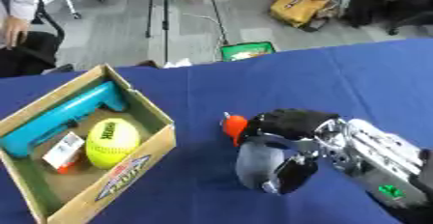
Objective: Pick up objects on the table and place them in the box.
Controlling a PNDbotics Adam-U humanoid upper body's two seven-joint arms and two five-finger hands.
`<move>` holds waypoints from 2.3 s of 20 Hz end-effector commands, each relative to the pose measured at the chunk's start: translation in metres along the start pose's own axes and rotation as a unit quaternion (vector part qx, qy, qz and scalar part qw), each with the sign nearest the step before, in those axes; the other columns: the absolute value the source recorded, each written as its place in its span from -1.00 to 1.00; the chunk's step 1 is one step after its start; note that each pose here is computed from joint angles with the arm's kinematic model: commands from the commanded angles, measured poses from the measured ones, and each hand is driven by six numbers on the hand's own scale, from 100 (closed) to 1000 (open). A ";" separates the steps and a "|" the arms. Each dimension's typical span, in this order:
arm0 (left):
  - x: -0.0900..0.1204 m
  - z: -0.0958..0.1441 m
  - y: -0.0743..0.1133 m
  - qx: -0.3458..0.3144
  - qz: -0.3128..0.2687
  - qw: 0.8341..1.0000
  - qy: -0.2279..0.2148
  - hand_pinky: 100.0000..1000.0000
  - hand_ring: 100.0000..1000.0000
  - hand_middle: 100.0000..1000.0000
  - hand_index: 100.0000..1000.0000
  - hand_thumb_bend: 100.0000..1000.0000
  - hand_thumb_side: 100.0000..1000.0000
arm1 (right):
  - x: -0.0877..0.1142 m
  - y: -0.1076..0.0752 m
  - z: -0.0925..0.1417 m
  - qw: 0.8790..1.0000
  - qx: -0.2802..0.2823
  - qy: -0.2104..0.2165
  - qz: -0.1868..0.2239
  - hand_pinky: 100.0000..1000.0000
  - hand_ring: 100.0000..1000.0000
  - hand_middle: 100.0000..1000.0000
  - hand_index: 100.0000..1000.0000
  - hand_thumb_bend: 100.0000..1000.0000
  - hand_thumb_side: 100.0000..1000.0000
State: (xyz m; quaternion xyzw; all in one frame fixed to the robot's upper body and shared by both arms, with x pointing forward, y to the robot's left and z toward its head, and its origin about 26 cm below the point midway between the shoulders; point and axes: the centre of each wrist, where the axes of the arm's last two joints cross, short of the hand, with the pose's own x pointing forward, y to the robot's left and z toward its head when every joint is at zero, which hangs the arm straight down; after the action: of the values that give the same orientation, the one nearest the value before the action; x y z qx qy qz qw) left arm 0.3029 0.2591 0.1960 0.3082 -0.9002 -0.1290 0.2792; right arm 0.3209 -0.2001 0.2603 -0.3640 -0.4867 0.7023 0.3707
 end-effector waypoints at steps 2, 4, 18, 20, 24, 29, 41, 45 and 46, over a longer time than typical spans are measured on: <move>0.002 -0.003 0.006 0.003 -0.008 1.000 -0.008 1.00 0.81 0.96 0.68 -1.00 0.66 | -0.002 -0.014 0.011 1.000 -0.019 0.005 0.005 -0.70 0.19 0.28 0.09 -1.00 -0.70; 0.002 -0.003 0.006 0.003 -0.008 1.000 -0.007 1.00 0.81 0.95 0.68 -1.00 0.66 | -0.001 -0.015 0.013 1.000 -0.020 0.005 0.003 -0.72 0.19 0.27 0.09 -1.00 -0.70; 0.001 -0.001 0.007 -0.003 -0.010 1.000 -0.003 1.00 0.81 0.95 0.68 -1.00 0.67 | 0.006 -0.029 0.025 1.000 -0.030 -0.005 -0.002 -0.77 0.16 0.21 0.04 -1.00 -0.74; 0.001 -0.001 0.007 -0.003 -0.010 1.000 -0.003 1.00 0.81 0.95 0.68 -1.00 0.67 | 0.006 -0.032 0.027 0.999 -0.036 -0.007 -0.003 -0.78 0.15 0.19 0.03 -1.00 -0.75; 0.001 -0.001 0.007 -0.003 -0.010 1.000 -0.003 1.00 0.81 0.95 0.68 -1.00 0.67 | 0.007 -0.038 0.028 0.999 -0.042 -0.009 -0.005 -0.79 0.15 0.18 0.02 -1.00 -0.76; 0.001 -0.001 0.007 -0.004 -0.010 1.000 -0.004 1.00 0.81 0.95 0.68 -1.00 0.67 | 0.007 -0.046 0.031 0.999 -0.050 -0.014 -0.006 -0.83 0.12 0.11 -0.01 -1.00 -0.79; 0.001 -0.003 0.007 -0.004 -0.010 1.000 -0.007 1.00 0.81 0.95 0.68 -1.00 0.67 | 0.007 -0.066 0.038 0.997 -0.069 -0.021 -0.009 -0.89 0.08 0.03 -0.07 -1.00 -0.85; 0.001 -0.003 0.007 -0.005 -0.011 1.000 -0.009 1.00 0.81 0.95 0.68 -1.00 0.67 | 0.007 -0.073 0.041 0.997 -0.068 -0.019 -0.013 -0.91 0.06 0.01 -0.08 -1.00 -0.85; 0.001 -0.003 0.008 -0.005 -0.012 1.000 -0.009 1.00 0.81 0.95 0.68 -1.00 0.67 | 0.007 -0.076 0.042 0.997 -0.069 -0.019 -0.015 -0.91 0.06 0.01 -0.08 -1.00 -0.85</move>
State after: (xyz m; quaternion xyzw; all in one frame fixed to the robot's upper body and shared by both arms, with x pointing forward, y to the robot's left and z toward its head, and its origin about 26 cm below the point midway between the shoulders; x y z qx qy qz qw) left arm 0.3021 0.2602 0.1937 0.3095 -0.8969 -0.1326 0.2868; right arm 0.2994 -0.1881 0.3290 -0.3565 -0.5472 0.6769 0.3396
